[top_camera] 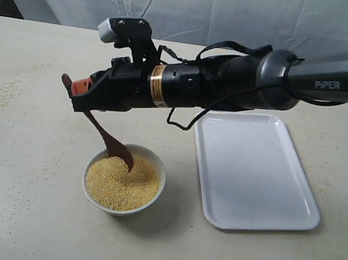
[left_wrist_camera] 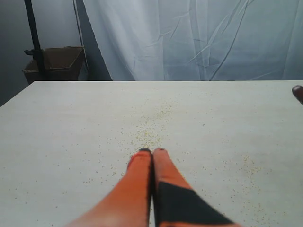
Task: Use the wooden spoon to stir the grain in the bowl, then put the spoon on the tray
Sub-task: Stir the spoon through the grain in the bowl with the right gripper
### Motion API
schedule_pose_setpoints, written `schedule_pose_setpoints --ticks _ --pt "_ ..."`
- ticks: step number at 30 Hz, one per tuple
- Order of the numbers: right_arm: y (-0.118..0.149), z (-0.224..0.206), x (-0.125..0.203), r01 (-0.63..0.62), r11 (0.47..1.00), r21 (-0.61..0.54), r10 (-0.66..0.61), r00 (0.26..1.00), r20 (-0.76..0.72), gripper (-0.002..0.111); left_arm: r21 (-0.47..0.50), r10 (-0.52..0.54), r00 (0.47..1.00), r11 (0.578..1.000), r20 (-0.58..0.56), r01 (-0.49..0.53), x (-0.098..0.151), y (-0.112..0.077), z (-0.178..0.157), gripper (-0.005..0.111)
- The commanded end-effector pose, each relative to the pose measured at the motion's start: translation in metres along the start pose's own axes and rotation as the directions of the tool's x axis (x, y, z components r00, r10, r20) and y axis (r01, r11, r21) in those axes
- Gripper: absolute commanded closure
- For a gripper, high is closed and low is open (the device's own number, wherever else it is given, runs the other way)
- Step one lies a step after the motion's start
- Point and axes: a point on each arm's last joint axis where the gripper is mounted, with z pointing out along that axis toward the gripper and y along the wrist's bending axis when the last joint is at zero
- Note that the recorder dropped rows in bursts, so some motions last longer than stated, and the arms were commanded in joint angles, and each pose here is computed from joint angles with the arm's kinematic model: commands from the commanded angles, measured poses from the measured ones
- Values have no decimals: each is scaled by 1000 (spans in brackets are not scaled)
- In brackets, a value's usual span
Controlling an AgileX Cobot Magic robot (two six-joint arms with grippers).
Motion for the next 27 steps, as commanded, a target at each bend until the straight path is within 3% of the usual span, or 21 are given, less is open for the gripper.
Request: schedule_pose_setpoints --ticks 1,7,12,16,21,27 --pt "11 -15 -24 28 1000 11 -28 998 58 109 -2 0 1000 1000 3 0 0 0 0 107" --pt "-9 -11 -11 28 982 184 -25 1000 -17 109 -2 0 1000 1000 3 0 0 0 0 107" --pt "-16 8 17 -53 994 100 58 997 -55 109 -2 0 1000 1000 3 0 0 0 0 107" --pt "-9 9 16 -90 996 23 91 995 -39 109 -2 0 1000 1000 3 0 0 0 0 107" --pt "1 -5 -8 -56 998 28 56 998 17 109 -2 0 1000 1000 3 0 0 0 0 107" --pt "-4 -13 -16 18 988 152 -19 1000 5 109 -2 0 1000 1000 3 0 0 0 0 107"
